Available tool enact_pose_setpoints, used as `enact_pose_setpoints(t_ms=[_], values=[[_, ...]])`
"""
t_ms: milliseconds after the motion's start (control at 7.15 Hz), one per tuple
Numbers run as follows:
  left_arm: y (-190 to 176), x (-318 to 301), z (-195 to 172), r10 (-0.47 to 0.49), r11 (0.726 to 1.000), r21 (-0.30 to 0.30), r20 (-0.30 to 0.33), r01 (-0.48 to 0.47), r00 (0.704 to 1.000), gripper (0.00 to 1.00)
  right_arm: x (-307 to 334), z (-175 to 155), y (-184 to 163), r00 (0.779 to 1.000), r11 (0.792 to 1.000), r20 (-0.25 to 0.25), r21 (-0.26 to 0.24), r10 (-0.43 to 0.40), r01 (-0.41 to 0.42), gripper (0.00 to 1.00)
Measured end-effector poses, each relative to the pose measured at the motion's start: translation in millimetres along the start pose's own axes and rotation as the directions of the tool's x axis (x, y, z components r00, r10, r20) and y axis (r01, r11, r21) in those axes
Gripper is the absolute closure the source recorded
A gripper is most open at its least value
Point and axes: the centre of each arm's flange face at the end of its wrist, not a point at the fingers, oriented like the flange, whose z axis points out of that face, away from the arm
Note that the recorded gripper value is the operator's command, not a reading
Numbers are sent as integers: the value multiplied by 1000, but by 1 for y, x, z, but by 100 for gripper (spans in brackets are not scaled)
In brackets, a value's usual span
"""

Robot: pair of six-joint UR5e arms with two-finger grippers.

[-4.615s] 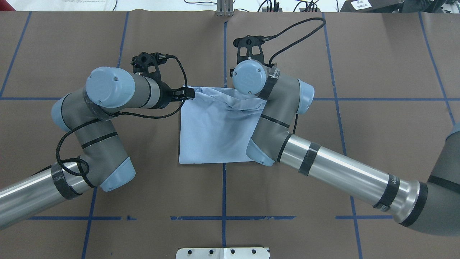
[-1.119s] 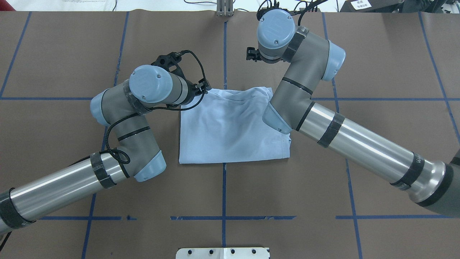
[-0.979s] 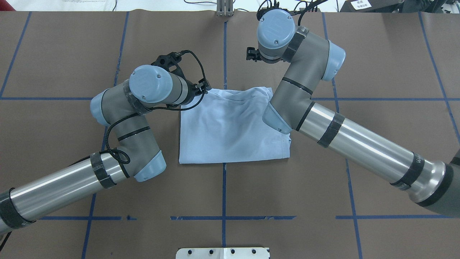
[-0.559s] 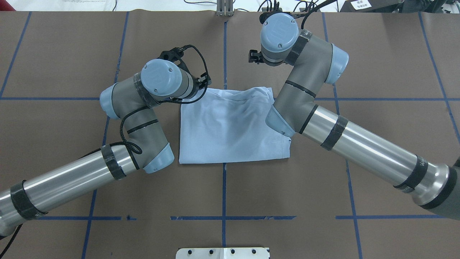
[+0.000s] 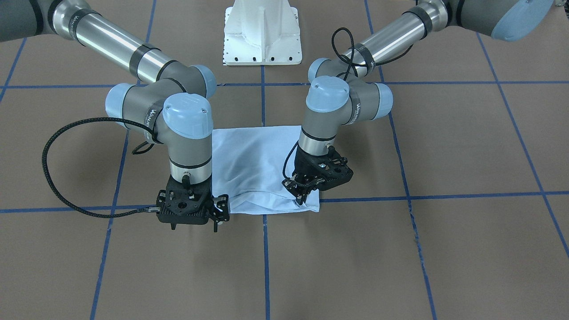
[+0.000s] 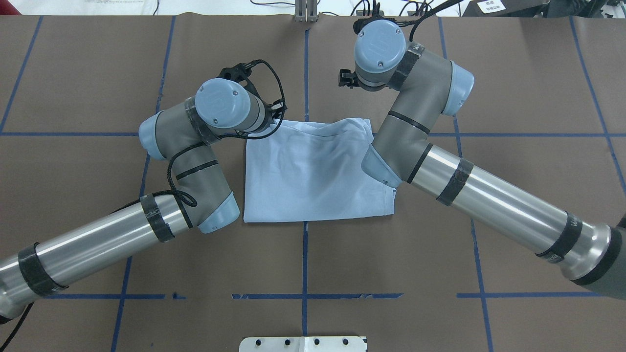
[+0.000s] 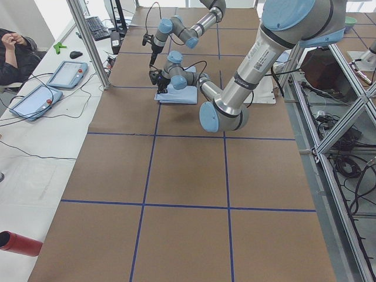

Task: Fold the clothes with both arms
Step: 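Release the shirt's far edge with the left gripper and raise it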

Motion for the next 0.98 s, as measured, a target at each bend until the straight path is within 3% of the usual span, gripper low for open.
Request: enact_pose_setpoints(t_ms=[420,559,979], values=[[-29,-11,10,-2,999,41,31,1,1000,98,0,1,1,1000,1000,-1,-1,2,-2,0],[-37,-16,16,1,998,58,45,-4,999,1,0,1,2,1000,1000,-1,-2,2,-2,0],[-51,-13,5,135,989,61,31,-137,990,0,-8,-7,-1,1000,1000,20,4,11,-11,0]])
